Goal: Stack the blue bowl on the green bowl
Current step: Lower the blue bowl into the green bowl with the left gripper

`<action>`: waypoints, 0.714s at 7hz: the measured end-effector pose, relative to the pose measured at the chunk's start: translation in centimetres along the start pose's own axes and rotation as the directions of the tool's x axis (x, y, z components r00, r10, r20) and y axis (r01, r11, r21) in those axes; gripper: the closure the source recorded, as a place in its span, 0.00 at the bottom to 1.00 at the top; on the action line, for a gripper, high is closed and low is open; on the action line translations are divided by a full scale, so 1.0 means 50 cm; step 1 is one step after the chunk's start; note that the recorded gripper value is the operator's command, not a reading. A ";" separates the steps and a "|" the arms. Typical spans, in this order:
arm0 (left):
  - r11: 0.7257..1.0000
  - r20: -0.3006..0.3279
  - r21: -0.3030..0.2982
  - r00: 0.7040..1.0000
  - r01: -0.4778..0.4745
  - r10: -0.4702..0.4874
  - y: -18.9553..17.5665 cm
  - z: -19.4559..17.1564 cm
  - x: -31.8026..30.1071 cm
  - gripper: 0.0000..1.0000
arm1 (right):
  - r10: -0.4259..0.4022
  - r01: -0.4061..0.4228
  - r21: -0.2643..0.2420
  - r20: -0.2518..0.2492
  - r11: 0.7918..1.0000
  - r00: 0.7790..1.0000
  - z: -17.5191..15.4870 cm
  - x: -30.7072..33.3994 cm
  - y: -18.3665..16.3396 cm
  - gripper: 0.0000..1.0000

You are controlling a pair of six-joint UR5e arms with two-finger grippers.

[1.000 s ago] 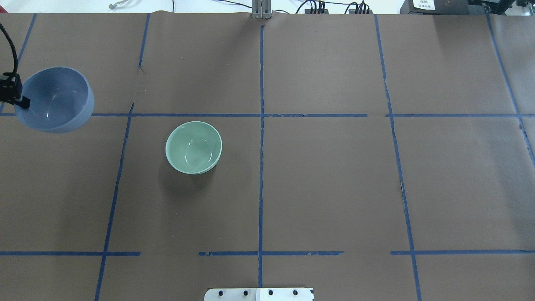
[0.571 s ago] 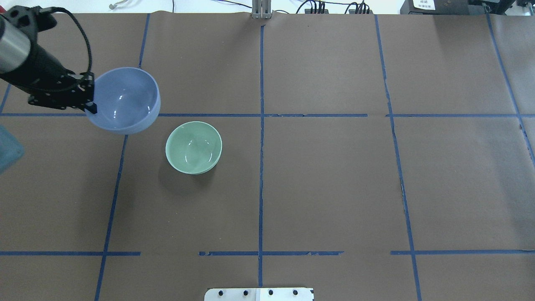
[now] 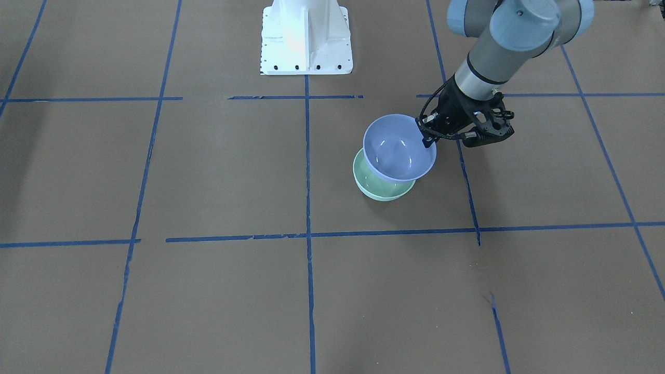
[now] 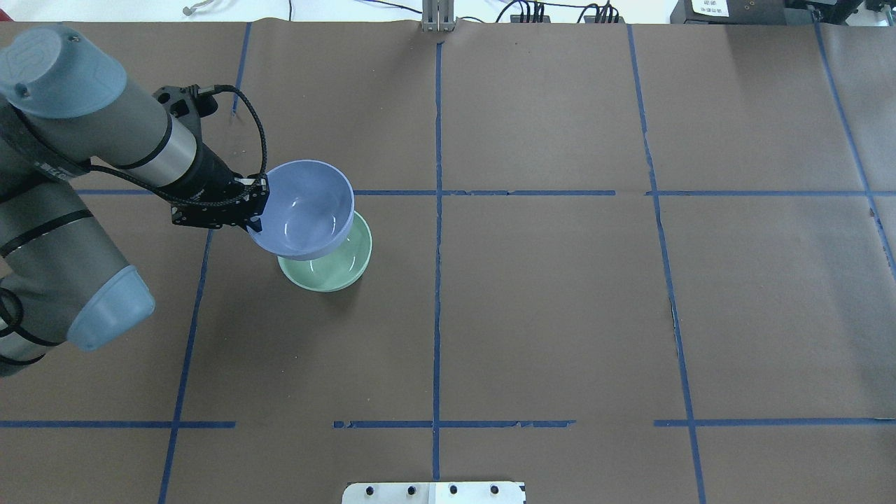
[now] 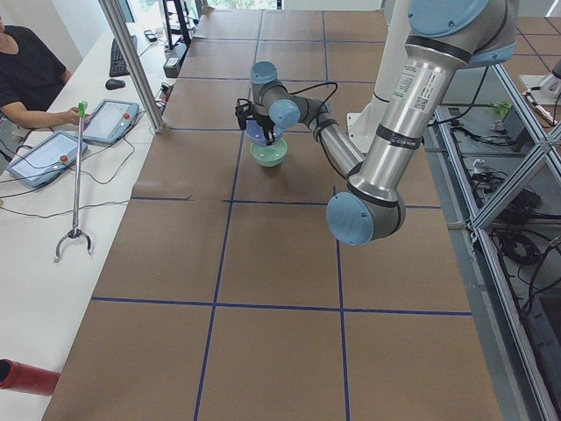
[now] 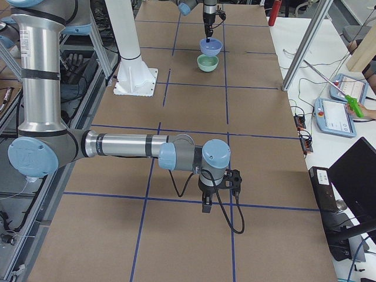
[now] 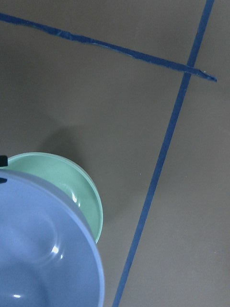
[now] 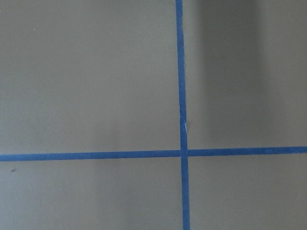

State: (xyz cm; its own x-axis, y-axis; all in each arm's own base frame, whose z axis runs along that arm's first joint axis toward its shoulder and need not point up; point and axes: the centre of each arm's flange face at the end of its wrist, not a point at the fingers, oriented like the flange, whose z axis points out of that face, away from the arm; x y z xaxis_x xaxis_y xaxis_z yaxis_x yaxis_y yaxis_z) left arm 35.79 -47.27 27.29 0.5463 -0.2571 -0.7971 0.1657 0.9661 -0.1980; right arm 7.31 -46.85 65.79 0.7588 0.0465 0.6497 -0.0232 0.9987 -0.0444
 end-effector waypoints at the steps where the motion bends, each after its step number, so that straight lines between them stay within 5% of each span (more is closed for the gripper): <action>1: 1.000 -0.002 -0.004 1.000 -0.004 0.004 -0.002 0.017 0.003 1.00 | 0.000 0.000 0.000 0.000 1.000 1.000 0.000 0.000 0.000 0.00; 5: 0.999 -0.002 -0.015 0.999 -0.042 0.042 0.012 0.092 0.014 1.00 | 0.000 0.000 0.000 0.000 1.000 1.000 0.000 0.000 0.000 0.00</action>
State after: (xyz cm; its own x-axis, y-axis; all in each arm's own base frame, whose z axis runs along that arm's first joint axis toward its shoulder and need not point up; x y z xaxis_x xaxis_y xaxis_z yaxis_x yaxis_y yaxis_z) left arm 40.03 -46.97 29.23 0.5509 -0.2160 -0.8062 0.1305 0.9763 -0.1725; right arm 7.29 -46.86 65.79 0.7588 0.0462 0.6497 -0.0228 0.9988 -0.0444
